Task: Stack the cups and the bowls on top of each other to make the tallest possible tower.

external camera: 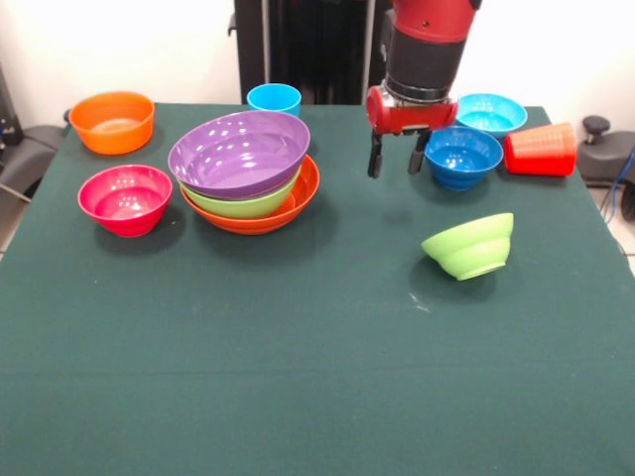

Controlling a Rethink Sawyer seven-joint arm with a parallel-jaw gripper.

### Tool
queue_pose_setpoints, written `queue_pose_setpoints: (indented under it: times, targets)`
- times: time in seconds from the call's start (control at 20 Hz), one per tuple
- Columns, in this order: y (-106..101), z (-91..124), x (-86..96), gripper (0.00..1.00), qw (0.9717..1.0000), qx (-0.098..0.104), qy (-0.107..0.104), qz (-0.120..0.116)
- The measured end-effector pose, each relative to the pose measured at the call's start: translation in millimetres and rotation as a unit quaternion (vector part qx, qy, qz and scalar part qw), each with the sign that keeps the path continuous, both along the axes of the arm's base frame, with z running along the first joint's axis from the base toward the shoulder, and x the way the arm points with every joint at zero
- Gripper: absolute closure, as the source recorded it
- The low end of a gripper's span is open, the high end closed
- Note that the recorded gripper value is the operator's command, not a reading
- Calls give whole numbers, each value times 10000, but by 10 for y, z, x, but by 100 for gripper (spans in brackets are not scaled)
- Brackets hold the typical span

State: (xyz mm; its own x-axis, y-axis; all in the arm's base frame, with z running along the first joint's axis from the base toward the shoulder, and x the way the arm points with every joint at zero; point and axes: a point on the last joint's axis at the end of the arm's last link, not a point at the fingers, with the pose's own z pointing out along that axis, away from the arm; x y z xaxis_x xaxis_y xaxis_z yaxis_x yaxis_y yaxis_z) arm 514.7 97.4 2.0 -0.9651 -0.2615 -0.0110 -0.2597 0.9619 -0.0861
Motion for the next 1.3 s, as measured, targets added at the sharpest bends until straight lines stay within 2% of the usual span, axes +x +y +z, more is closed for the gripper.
queue_pose_setpoints:
  times: [0.55,0.7,0.85,1.15,1.3]
  targets:
    - [-167,253,234,0,9994,73,-196,-287]
    - [-234,278,254,0,9991,117,-162,-378]
    - [-323,285,238,0,9985,198,-23,-508]
    - [-378,271,171,0,9976,279,170,-604]
    - [-343,258,110,0,9974,339,241,-593]
